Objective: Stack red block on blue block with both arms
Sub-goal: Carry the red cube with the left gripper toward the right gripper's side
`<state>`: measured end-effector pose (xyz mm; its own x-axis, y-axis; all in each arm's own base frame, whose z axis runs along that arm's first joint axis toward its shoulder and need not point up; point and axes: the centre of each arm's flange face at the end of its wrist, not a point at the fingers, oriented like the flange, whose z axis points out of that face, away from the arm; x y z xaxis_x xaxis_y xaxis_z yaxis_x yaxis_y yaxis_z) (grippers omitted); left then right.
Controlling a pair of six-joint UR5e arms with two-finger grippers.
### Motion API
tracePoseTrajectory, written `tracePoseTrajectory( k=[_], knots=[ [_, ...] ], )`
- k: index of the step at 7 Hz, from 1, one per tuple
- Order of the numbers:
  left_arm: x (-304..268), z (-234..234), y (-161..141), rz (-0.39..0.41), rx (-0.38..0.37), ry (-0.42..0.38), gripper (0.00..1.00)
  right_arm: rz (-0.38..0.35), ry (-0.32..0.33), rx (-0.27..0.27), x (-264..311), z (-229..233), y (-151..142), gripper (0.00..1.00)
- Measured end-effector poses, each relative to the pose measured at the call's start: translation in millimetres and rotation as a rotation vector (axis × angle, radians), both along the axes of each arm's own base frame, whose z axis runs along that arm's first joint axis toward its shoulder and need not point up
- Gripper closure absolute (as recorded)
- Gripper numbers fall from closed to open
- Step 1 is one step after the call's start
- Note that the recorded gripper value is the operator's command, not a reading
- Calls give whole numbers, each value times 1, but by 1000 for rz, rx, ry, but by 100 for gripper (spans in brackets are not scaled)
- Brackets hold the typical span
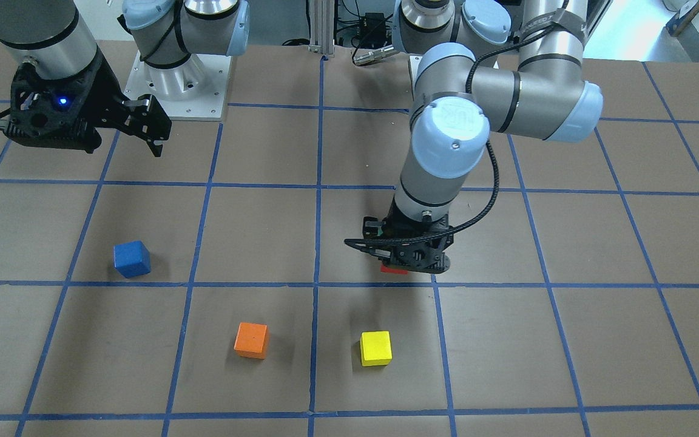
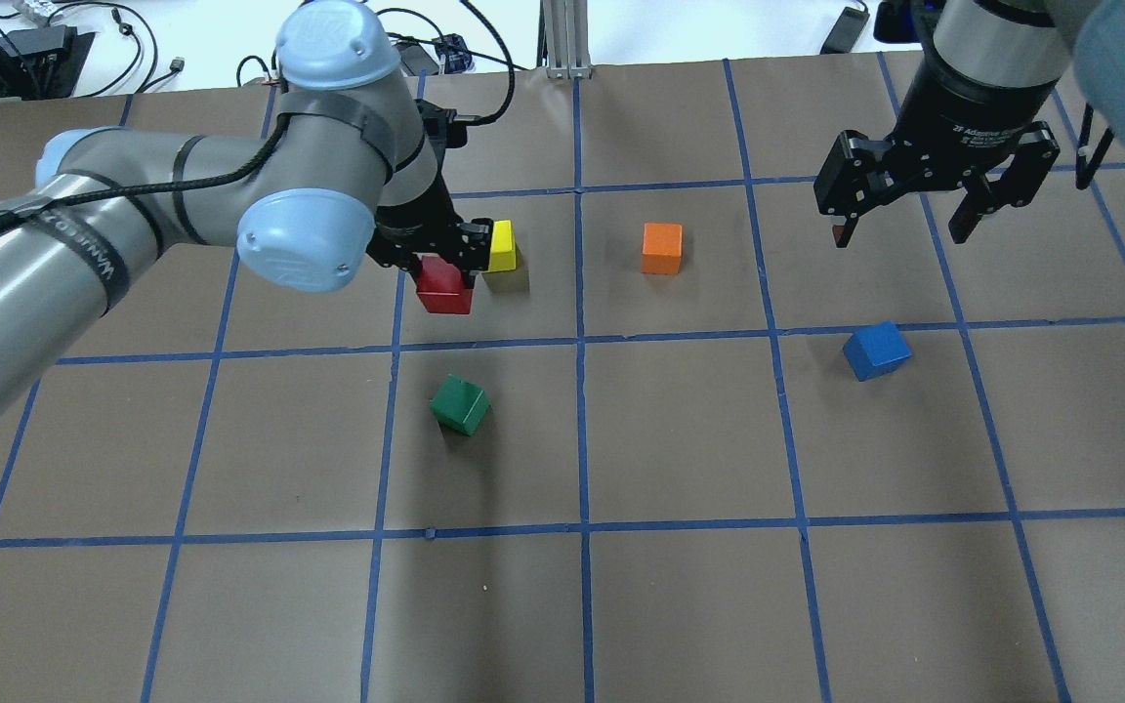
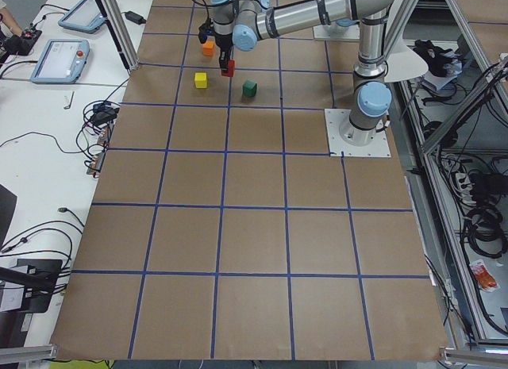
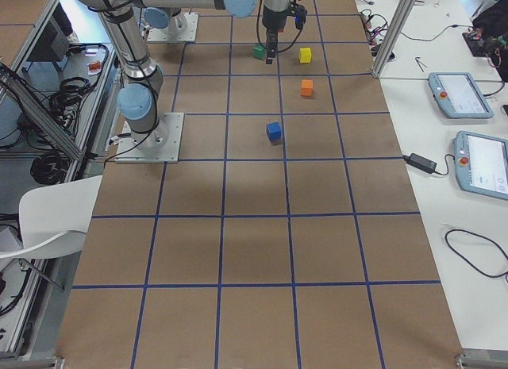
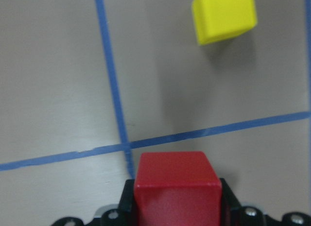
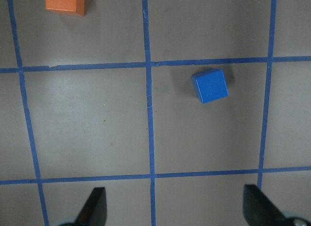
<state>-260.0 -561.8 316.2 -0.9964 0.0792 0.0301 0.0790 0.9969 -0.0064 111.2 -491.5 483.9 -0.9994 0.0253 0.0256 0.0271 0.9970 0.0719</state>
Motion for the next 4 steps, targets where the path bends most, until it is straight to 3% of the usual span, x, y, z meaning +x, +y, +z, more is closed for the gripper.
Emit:
tracePoseTrajectory(
  k=[4],
  knots=[
    [-105,-77,10,38,16,-8,95,-1,1,1,-1,0,0,0]
  ],
)
